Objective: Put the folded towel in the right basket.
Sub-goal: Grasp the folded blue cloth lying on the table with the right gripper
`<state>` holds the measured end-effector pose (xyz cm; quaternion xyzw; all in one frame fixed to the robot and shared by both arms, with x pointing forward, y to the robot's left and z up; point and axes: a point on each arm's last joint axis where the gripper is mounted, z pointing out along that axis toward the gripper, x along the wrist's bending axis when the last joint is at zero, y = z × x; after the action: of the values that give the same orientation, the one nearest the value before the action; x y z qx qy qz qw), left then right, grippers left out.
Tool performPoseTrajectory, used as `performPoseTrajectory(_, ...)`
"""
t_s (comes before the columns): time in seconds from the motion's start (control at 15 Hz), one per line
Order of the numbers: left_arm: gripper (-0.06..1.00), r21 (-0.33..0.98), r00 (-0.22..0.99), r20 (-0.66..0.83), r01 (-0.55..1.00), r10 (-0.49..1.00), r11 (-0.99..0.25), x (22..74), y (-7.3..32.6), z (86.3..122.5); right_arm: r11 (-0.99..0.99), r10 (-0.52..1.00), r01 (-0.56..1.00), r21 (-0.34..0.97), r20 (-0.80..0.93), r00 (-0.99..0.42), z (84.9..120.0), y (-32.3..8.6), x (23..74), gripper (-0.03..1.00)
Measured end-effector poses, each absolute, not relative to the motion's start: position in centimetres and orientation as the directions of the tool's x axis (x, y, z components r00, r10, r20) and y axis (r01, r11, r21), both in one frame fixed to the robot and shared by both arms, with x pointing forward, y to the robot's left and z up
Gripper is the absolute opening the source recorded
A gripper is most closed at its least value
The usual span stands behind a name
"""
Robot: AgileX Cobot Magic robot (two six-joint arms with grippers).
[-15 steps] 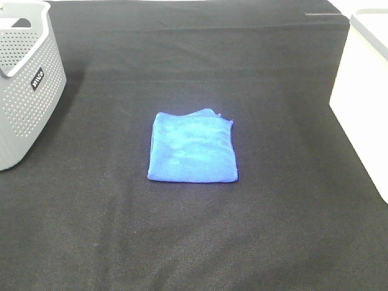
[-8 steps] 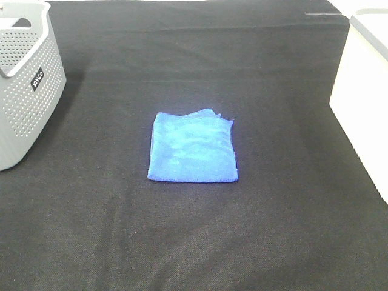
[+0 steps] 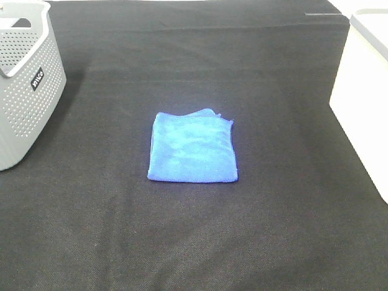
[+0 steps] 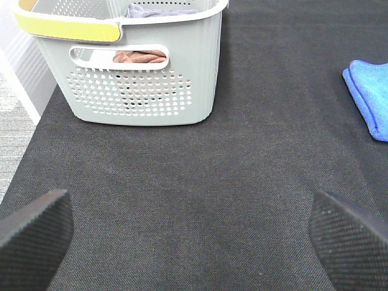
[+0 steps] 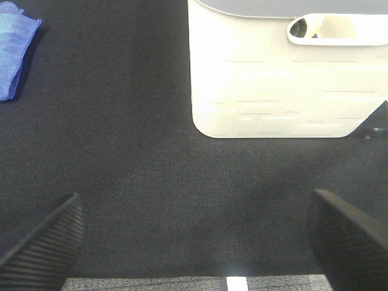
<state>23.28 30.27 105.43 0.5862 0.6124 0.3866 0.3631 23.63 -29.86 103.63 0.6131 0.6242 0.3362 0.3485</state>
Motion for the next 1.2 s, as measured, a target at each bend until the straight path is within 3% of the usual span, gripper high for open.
performPoseTrajectory(1.07, 0.99, 0.899, -0.027, 0.016, 0.438, 1.0, -0.003, 23.3, 30.1, 105.4, 0.022, 1.0, 0.531, 0.847, -0.023, -0.005, 103.6, -29.9, 23.6, 0.96)
performPoseTrajectory(1.2, 0.99, 0.899, -0.027, 0.016, 0.438, 1.0, -0.003, 23.3, 30.1, 105.4, 0.022, 1.0, 0.599, 0.801, -0.022, -0.007, 104.6, -29.9, 24.9, 0.96)
